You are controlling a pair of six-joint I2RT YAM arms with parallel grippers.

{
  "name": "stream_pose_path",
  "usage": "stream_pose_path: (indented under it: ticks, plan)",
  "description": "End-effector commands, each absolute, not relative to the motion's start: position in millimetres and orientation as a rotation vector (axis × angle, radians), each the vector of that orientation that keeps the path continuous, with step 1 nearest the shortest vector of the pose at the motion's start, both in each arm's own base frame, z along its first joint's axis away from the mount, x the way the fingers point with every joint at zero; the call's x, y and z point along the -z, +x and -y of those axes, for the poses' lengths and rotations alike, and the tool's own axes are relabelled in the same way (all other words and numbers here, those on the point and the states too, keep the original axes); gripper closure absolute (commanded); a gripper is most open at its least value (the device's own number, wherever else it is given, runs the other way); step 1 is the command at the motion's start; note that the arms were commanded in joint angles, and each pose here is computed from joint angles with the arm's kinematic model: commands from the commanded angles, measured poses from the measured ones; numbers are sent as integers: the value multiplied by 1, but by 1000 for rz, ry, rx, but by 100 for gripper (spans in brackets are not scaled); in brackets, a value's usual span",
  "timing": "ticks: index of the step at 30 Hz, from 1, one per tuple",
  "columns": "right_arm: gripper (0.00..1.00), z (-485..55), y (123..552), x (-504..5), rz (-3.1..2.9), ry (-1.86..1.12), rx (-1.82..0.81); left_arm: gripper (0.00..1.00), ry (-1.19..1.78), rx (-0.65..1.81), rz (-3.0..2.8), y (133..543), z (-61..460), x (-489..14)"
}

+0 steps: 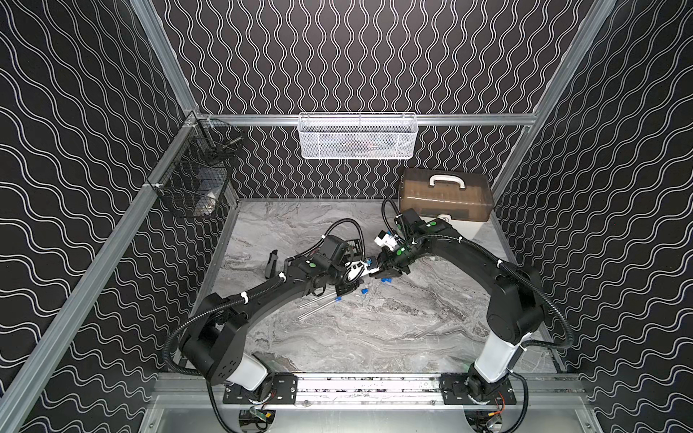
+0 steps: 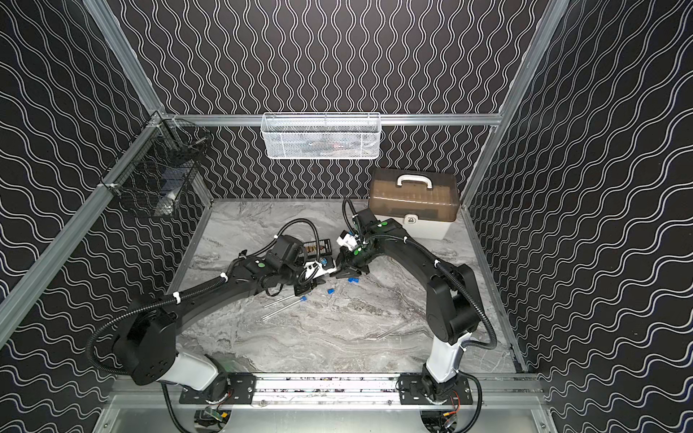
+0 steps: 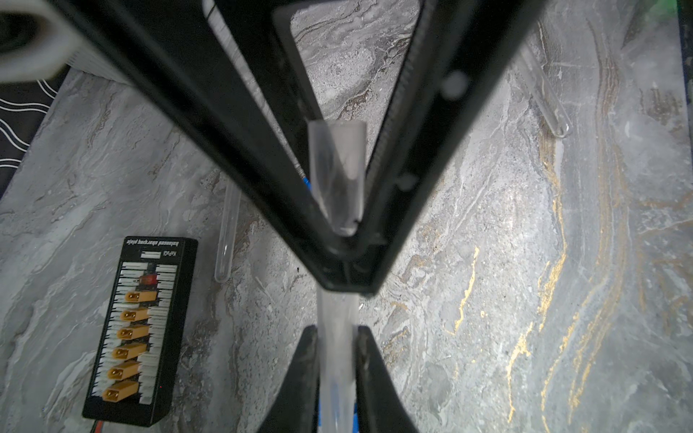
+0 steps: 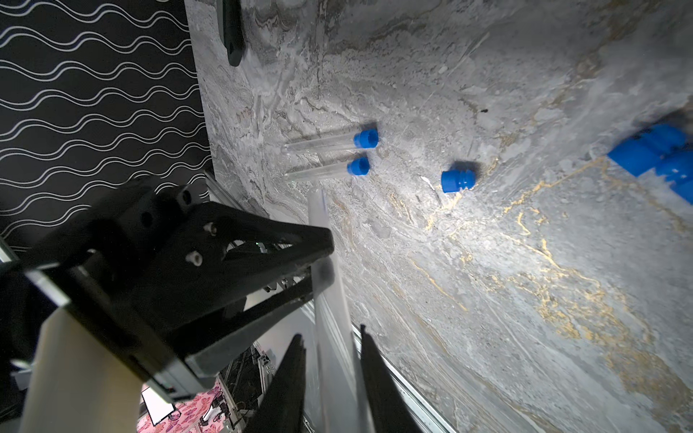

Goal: Insert stoppers into test tubes
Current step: Pick up the test tube at the center of the board.

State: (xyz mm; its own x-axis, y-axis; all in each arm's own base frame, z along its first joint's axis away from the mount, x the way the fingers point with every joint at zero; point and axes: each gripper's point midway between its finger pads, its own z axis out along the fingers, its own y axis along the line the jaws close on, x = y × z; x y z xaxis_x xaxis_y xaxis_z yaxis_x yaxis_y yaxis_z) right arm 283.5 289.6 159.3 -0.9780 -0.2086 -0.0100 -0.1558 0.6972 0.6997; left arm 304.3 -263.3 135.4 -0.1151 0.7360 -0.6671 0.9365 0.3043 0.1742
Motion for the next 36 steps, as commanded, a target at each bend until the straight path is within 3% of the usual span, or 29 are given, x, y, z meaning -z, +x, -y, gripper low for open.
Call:
stream_pose_path:
  ticks: [1, 14, 19, 22, 36]
  plan:
    - [78, -291, 282, -159, 2822, 290, 1151, 85, 1494, 377, -1864, 306, 265, -141]
    - [90, -290, 278, -164, 2827, 297, 1161, 82, 1498, 389, -1850, 302, 266, -146]
    - [93, -291, 276, -168, 2817, 303, 1174, 68, 1490, 379, -1855, 302, 264, -144]
    - [94, -293, 274, -172, 2802, 305, 1198, 66, 1490, 371, -1863, 302, 262, -139]
    - [94, -298, 270, -173, 2738, 310, 1241, 76, 1507, 385, -1857, 292, 258, -139]
